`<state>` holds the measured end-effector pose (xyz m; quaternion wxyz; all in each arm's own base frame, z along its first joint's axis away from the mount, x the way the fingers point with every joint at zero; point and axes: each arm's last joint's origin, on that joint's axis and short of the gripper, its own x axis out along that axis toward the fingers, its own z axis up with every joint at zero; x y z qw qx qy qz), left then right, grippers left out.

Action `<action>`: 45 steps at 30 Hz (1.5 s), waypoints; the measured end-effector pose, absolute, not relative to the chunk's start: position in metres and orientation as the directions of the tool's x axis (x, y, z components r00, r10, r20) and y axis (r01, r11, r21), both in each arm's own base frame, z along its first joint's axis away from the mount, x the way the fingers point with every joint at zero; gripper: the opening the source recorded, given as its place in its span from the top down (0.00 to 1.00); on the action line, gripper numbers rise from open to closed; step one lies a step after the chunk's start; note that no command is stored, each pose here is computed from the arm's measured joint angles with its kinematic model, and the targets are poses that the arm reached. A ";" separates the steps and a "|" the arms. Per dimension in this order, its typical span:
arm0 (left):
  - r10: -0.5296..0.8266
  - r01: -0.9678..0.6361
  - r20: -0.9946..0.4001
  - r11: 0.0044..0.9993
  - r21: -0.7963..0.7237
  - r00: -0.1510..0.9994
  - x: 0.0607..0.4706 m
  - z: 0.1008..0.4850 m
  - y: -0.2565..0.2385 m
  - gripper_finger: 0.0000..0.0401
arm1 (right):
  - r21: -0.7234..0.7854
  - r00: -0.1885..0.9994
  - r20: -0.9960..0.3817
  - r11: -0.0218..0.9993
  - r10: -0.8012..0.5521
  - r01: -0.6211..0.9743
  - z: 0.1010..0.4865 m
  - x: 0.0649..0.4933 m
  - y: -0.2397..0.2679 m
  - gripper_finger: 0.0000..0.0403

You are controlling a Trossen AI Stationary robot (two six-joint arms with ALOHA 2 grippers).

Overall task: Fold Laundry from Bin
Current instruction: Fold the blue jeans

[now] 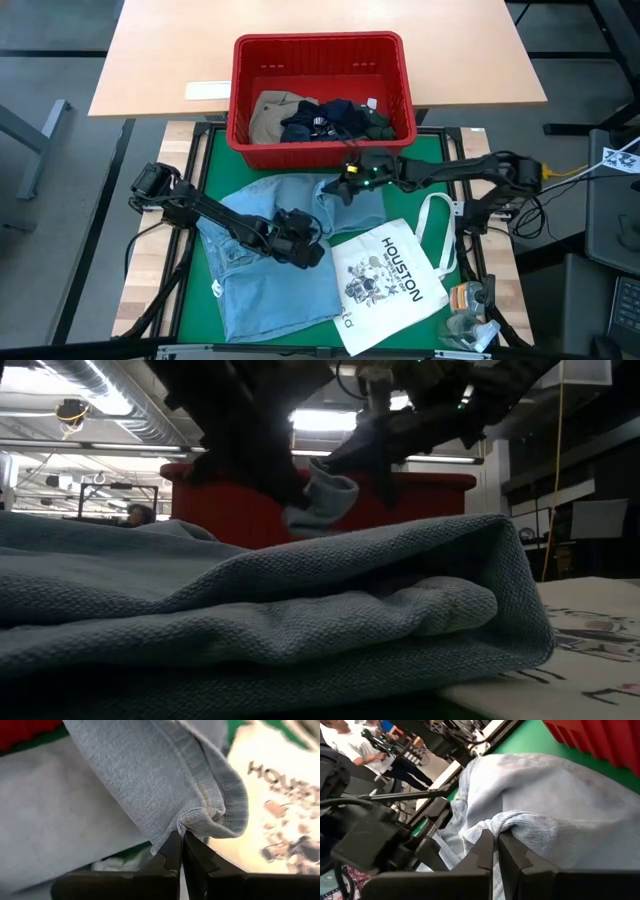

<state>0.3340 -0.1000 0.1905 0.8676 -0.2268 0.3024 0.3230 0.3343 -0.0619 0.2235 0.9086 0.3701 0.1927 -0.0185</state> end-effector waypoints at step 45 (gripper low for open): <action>0.120 -0.510 -0.818 0.829 -0.229 0.562 0.314 0.206 -0.113 0.73 | 0.671 0.965 -0.262 0.723 0.022 0.166 0.198 0.357 -0.074 0.58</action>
